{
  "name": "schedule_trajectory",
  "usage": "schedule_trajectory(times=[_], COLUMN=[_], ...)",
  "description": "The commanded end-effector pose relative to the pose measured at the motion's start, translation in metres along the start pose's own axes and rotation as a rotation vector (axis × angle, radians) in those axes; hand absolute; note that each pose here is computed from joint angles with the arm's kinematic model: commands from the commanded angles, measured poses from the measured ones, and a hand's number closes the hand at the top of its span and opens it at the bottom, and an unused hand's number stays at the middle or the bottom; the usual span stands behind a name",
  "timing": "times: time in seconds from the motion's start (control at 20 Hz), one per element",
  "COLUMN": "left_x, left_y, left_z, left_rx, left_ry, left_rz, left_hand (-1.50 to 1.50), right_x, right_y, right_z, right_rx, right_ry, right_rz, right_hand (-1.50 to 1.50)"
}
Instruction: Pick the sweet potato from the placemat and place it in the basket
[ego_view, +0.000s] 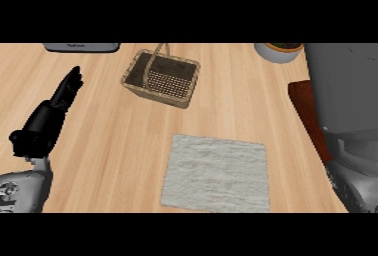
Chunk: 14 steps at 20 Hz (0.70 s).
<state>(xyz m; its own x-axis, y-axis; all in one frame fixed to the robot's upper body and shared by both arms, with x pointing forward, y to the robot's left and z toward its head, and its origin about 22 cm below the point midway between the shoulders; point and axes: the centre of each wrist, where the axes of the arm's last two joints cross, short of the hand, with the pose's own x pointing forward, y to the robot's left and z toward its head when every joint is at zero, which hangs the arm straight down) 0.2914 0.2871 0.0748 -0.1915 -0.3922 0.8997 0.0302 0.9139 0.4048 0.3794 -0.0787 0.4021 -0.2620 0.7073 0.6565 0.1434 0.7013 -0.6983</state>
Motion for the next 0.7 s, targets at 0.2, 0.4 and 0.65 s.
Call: schedule_trajectory(times=[0.2,0.4,0.65], left_x=[-0.002,-0.001,-0.007], left_y=[0.003,-0.004,-0.006], left_z=[-0.001,-0.001,-0.006], left_rx=[-0.008,-0.021,-0.007], left_ry=[-0.008,0.0,-0.007], left_rz=[0.001,-0.01,0.005], left_hand=[0.0,0.0,0.0], right_x=[0.047,0.055,0.047], right_y=[0.051,0.064,0.089], right_z=[-0.016,-0.024,-0.03], right_rx=[0.086,0.177,0.272], right_ry=[0.071,0.107,0.209], right_rz=[-0.026,0.021,0.054], right_hand=[1.5,1.5,1.5])
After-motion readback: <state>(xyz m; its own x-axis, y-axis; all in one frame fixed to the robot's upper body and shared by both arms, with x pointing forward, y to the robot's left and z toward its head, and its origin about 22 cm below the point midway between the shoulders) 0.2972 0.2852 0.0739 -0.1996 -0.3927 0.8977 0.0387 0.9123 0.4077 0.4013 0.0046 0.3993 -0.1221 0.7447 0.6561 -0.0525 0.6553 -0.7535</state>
